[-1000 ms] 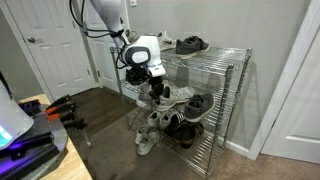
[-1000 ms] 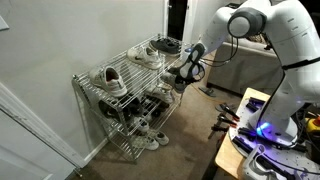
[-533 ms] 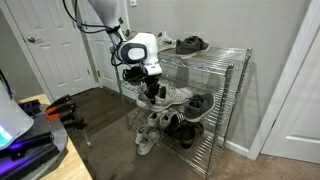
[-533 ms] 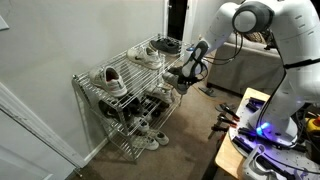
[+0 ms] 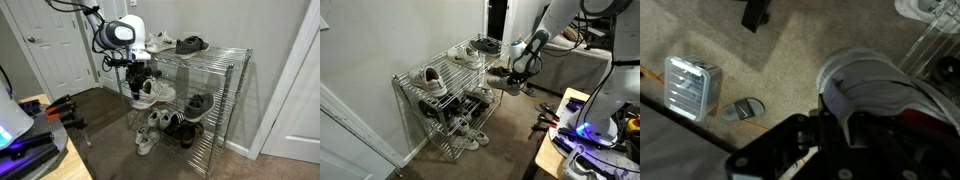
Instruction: Pick up one shoe on the second shelf and place it on the top shelf
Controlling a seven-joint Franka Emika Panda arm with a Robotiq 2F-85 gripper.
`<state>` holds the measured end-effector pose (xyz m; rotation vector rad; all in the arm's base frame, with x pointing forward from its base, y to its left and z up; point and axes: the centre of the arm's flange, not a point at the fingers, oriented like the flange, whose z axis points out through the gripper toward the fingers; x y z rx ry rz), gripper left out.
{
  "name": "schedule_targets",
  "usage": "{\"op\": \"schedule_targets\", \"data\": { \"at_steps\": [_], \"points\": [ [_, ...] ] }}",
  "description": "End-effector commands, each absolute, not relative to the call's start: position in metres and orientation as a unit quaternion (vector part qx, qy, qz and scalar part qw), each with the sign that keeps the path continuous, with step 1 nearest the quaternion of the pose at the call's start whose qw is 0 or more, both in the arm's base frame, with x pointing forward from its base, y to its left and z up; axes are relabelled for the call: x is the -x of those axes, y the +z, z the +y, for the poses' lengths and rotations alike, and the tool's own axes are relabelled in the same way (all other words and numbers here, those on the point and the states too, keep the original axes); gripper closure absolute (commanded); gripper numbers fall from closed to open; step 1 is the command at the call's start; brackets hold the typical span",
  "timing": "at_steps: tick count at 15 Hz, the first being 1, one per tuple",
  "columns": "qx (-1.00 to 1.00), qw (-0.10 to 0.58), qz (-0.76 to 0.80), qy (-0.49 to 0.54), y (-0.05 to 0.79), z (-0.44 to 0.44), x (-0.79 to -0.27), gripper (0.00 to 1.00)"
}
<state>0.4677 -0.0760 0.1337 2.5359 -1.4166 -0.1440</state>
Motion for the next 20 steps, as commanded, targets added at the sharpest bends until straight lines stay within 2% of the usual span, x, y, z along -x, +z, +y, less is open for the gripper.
{"op": "schedule_targets", "data": {
  "at_steps": [1, 7, 9, 15, 20],
  "points": [
    [-0.881, 0.153, -0.442, -0.073, 0.188, -0.072, -0.425, 0.95],
    [-0.884, 0.275, -0.354, -0.129, 0.222, -0.055, -0.396, 0.95],
    [-0.892, 0.297, -0.310, -0.142, 0.232, -0.036, -0.389, 0.95],
    [-0.924, 0.309, -0.172, -0.147, 0.247, 0.052, -0.367, 0.95],
    [-0.955, 0.266, -0.075, -0.110, 0.264, 0.119, -0.353, 0.95]
  ]
}}
